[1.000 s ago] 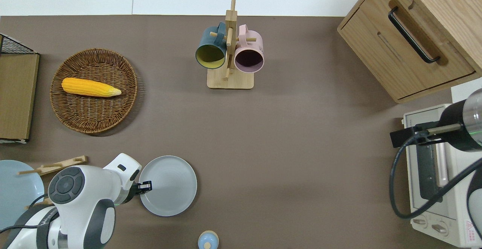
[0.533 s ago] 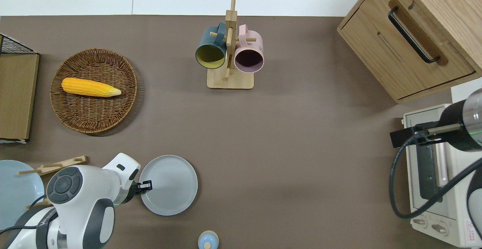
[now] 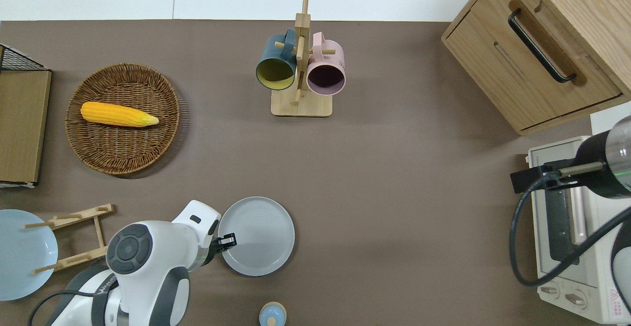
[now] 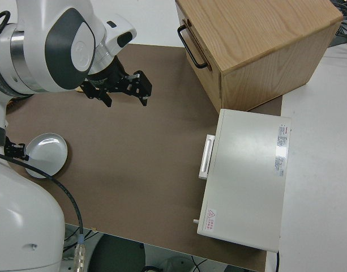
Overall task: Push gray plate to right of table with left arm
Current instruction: 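Push the gray plate with the left gripper away from the wicker tray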
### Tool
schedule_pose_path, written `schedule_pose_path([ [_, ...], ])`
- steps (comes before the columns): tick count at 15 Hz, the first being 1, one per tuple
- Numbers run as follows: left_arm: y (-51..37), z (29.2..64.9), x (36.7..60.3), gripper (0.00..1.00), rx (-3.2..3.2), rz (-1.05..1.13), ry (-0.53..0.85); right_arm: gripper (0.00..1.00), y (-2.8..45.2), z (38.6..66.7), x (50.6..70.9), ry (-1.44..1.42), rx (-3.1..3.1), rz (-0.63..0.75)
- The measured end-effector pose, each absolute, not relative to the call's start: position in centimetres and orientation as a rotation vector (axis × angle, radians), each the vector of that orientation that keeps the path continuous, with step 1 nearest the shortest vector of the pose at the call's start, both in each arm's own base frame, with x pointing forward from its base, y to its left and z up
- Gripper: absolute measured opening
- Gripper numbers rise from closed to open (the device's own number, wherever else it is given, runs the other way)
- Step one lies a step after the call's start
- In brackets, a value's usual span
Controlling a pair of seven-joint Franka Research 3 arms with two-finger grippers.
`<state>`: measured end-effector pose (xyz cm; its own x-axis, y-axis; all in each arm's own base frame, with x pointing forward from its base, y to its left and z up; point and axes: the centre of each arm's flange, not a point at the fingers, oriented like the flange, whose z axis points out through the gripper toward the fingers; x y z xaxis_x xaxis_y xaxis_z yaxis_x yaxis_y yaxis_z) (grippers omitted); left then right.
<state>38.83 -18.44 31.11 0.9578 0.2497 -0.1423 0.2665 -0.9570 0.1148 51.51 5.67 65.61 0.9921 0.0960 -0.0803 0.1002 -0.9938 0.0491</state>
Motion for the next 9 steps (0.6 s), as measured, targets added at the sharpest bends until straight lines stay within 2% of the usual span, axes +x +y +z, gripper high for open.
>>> schedule_pose_path([
  [5,-24.3,29.8,38.0,0.03,2.946,-0.128,0.433,1.0,5.7,65.6,51.5,0.152,3.082,-0.12],
  [9,-28.7,30.3,37.9,0.03,2.919,-0.112,0.469,1.0,5.7,65.6,51.5,0.152,3.082,-0.12],
])
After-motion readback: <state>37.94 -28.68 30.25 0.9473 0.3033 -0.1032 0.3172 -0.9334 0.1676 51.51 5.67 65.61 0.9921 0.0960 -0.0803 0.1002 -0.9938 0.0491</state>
